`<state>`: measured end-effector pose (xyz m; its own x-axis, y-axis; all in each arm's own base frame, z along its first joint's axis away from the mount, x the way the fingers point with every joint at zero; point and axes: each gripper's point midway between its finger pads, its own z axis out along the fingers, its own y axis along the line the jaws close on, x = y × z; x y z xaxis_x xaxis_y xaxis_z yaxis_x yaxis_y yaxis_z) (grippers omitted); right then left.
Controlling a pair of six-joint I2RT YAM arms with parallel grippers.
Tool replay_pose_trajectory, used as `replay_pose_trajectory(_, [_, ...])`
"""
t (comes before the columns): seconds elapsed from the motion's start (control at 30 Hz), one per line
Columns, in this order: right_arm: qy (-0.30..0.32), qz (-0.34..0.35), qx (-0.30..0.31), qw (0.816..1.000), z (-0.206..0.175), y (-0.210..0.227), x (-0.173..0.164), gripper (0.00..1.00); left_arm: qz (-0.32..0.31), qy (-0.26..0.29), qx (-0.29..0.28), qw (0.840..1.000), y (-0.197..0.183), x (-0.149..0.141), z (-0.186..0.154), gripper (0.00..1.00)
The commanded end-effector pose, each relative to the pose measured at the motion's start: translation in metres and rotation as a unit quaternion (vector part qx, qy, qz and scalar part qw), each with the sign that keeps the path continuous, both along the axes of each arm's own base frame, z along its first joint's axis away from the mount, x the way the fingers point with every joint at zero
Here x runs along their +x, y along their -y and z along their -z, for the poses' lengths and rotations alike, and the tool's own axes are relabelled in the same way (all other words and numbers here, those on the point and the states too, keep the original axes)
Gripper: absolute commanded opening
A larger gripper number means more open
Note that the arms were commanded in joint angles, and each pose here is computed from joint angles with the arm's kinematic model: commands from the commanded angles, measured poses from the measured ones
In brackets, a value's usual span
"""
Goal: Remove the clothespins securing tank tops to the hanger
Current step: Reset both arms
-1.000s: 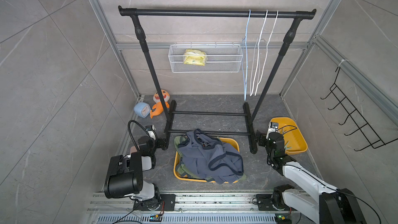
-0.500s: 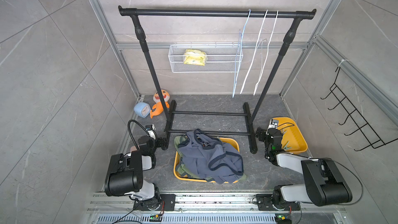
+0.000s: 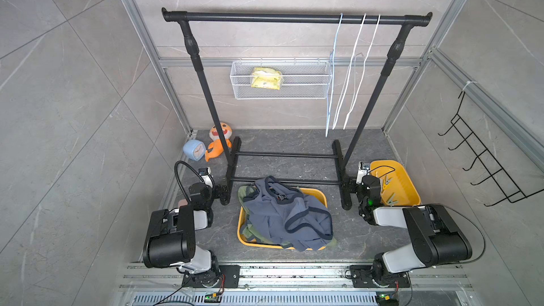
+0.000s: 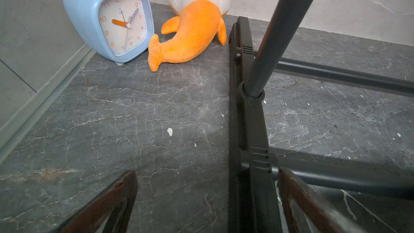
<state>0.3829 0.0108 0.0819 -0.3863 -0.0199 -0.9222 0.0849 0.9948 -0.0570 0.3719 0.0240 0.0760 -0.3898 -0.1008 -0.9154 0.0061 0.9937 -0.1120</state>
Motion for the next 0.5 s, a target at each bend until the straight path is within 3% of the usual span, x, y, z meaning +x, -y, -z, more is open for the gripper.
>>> replay_pose_trajectory(0.0, [0.031,-0.022,-0.001,0.999,-0.0116,-0.0080,0.0044,1.00,-0.006,0.018,0.009,1.000,-0.0032,0.0080,-0.0121,1.00])
replay_pose_trajectory(0.47, [0.029,-0.023,-0.001,0.999,-0.0113,-0.0083,0.0041,1.00,-0.013,0.006,0.026,1.000,-0.0007,0.0121,-0.0100,1.00])
